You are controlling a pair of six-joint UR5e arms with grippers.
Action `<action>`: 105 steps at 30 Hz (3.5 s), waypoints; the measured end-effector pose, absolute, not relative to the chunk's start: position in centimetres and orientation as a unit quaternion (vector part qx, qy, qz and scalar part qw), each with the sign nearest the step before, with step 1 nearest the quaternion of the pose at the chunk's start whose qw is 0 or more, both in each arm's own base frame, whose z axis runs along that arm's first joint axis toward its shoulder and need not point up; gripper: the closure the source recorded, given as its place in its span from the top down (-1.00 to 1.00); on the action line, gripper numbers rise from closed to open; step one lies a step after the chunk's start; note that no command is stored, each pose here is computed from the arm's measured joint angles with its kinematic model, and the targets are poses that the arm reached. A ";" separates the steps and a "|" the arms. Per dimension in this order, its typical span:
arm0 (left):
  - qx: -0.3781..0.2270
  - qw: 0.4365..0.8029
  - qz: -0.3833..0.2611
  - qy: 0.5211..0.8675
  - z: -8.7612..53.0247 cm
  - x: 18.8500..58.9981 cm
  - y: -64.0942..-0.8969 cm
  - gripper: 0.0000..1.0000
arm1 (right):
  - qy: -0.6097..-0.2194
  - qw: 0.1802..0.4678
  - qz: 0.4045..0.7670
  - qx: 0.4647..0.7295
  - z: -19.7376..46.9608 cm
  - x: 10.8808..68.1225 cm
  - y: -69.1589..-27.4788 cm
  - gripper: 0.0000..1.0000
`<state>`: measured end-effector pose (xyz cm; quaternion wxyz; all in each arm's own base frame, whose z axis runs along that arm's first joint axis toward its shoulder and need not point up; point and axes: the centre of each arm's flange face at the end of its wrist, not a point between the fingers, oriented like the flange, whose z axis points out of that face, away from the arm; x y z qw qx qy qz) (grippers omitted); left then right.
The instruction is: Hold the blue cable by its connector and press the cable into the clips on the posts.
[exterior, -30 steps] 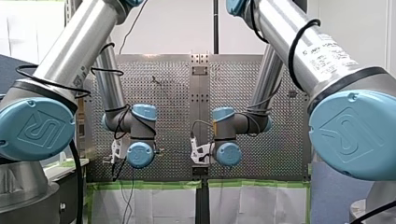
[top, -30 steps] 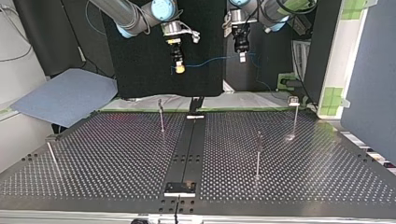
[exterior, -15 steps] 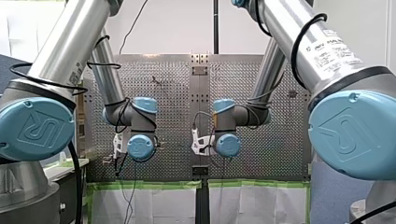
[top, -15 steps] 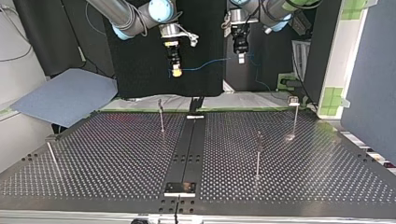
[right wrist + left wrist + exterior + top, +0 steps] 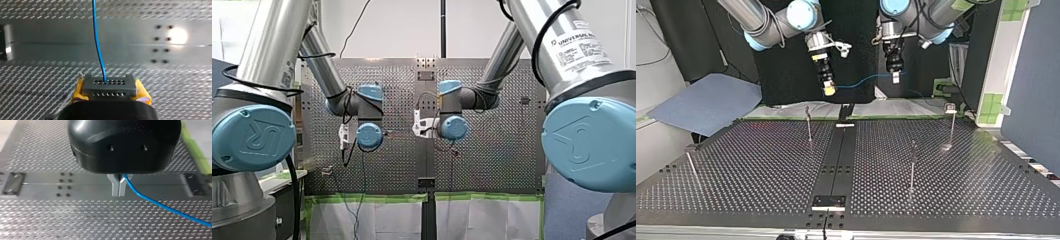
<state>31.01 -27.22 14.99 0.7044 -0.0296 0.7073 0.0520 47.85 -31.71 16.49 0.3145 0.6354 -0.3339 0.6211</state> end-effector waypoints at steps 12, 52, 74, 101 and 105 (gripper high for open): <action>-0.060 0.718 0.059 0.691 20.4 33.0 -25.9 -1.00 | -0.315 0.308 0.667 0.601 26.2 49.5 -33.1 -1.00; -0.055 0.695 0.082 0.713 29.7 38.9 -22.2 -1.00 | -0.305 0.284 0.683 0.600 30.7 53.2 -35.2 -1.00; -0.060 0.680 0.128 0.720 36.1 41.3 -21.1 -1.00 | -0.307 0.292 0.684 0.593 32.5 53.8 -36.5 -1.00; -0.068 0.699 0.068 0.709 36.8 42.9 -20.2 -1.00 | -0.293 0.266 0.687 0.609 35.5 59.3 -36.8 -1.00; -0.069 0.705 0.067 0.703 37.3 43.0 -20.0 -1.00 | -0.298 0.264 0.689 0.605 35.6 59.5 -37.2 -1.00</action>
